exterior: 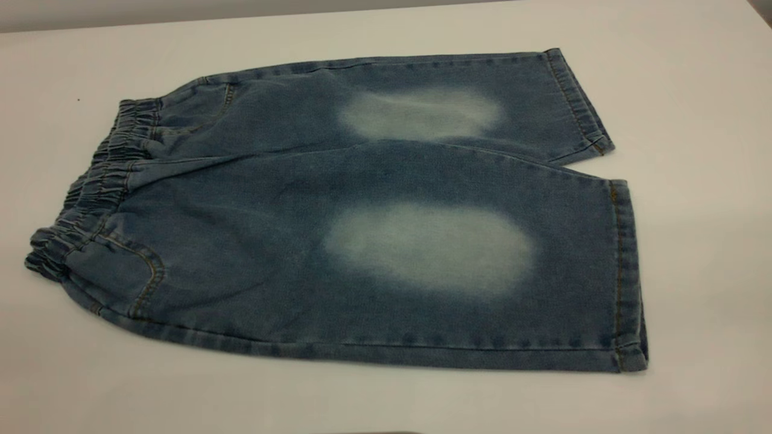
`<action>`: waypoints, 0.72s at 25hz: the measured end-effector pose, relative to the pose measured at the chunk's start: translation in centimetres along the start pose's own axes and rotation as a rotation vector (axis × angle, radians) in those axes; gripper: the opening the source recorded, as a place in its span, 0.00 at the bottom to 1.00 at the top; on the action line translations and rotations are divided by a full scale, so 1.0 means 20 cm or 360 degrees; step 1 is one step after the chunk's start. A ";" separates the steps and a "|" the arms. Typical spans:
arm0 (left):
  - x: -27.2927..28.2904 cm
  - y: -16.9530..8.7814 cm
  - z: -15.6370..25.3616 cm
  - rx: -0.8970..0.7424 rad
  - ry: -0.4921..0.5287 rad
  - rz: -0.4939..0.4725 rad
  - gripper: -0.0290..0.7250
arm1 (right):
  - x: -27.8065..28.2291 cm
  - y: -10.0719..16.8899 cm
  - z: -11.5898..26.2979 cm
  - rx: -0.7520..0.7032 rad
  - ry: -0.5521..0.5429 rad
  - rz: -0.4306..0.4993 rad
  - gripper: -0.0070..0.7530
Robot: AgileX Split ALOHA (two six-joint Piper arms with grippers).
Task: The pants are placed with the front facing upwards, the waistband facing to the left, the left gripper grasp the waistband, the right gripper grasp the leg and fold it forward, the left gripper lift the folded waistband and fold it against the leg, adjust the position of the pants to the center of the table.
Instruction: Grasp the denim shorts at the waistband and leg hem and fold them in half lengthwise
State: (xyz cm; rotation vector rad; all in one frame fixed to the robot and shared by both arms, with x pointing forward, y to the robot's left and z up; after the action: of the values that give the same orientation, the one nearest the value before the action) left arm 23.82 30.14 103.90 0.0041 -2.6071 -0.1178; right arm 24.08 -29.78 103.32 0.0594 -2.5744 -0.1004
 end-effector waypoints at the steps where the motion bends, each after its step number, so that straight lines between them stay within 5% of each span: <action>1: 0.00 0.00 0.00 0.0000 0.0000 0.0000 0.79 | 0.00 0.00 0.00 0.0000 0.0000 0.0000 0.56; 18: 0.00 0.00 0.00 0.0010 -0.0004 0.0000 0.79 | 0.00 0.00 0.00 -0.0011 0.0006 -0.0011 0.56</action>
State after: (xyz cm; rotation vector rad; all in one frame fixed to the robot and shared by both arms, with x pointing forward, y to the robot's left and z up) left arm 23.82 30.14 103.94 0.0065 -2.6097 -0.1097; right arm 24.13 -29.70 103.36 0.0659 -2.5701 -0.1115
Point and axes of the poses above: a point on each arm's last joint axis where the gripper is mounted, x pointing back along that axis away from the gripper, y along the wrist's bending axis when the last joint is at zero, z = x × y, the point moved 1 cm from there along -x, pointing out along that axis toward the gripper, and after that the axes turned 3 degrees about -x, right-handed, at the moved point
